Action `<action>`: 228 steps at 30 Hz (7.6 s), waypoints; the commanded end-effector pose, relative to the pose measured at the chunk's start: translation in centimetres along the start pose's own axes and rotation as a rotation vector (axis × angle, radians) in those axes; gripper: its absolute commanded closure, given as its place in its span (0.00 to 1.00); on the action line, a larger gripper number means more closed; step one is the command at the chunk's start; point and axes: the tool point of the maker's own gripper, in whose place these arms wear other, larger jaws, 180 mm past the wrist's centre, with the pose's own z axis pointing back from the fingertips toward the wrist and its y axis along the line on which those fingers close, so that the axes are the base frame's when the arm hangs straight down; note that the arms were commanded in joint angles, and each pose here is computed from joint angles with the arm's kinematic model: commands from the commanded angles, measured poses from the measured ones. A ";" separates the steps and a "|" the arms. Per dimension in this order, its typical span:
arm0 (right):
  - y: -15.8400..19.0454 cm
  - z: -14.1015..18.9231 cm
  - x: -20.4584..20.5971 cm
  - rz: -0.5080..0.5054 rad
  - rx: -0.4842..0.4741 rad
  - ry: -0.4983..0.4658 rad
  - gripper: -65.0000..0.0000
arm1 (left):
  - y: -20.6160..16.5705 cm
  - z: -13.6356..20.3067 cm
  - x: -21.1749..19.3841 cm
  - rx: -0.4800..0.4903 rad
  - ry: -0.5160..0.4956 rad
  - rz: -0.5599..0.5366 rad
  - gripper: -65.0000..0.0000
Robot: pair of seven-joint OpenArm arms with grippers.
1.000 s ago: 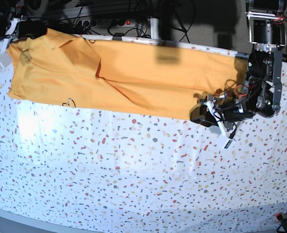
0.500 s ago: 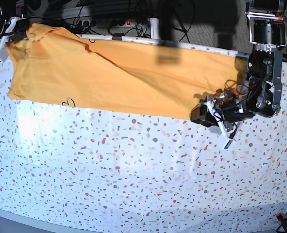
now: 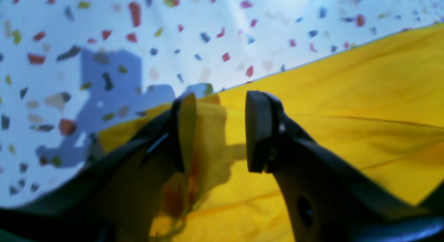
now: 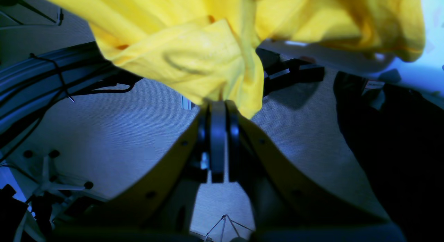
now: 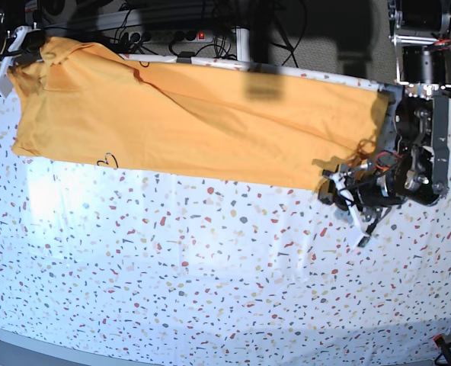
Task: Fold the T-shirt properly
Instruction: 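Grasp the shirt's other end with the left gripper and lift it, then pull the folded strip taut and lay it flat with both grippers, then move the left gripper to the strip's end and grasp it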
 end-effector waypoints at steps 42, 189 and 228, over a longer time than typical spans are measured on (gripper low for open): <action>-0.3 0.6 0.4 0.021 -0.011 -0.007 1.00 | -1.7 2.2 1.7 -0.006 -0.085 -0.073 1.00; -6.9 -0.4 28.6 -0.124 -0.123 -0.773 0.64 | 5.3 -1.4 5.3 -0.031 -0.215 0.177 0.77; 11.6 1.7 17.5 0.187 0.016 -0.735 0.65 | 11.1 0.2 -4.2 -0.159 0.008 0.551 0.58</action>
